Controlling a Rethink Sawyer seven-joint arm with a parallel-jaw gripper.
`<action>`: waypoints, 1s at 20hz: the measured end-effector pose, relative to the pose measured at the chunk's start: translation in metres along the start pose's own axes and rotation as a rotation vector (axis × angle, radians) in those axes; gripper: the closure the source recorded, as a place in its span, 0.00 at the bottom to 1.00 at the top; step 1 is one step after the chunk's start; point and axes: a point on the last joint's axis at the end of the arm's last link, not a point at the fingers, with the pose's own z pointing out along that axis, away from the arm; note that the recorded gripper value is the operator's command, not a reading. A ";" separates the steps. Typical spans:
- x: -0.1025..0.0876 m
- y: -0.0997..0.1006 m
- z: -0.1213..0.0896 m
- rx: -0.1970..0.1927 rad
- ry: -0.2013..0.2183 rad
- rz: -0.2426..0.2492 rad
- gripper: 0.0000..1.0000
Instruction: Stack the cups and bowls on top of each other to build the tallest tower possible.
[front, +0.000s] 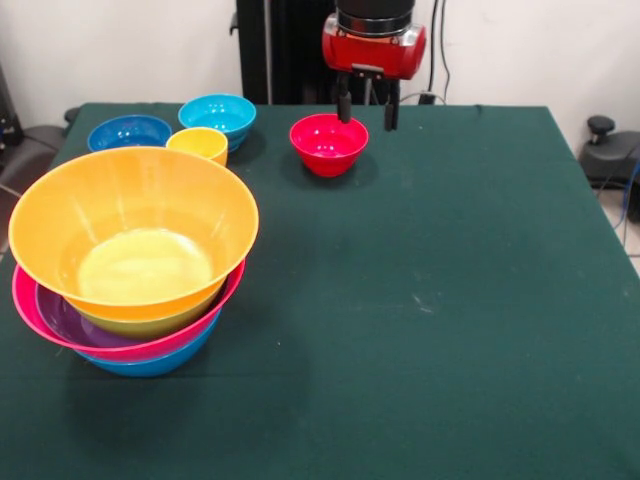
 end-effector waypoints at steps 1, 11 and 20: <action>0.000 0.000 0.000 -0.001 -0.003 0.000 0.00; 0.006 -0.010 0.032 -0.012 0.020 0.026 0.00; 0.022 -0.015 0.076 -0.023 0.067 0.042 0.00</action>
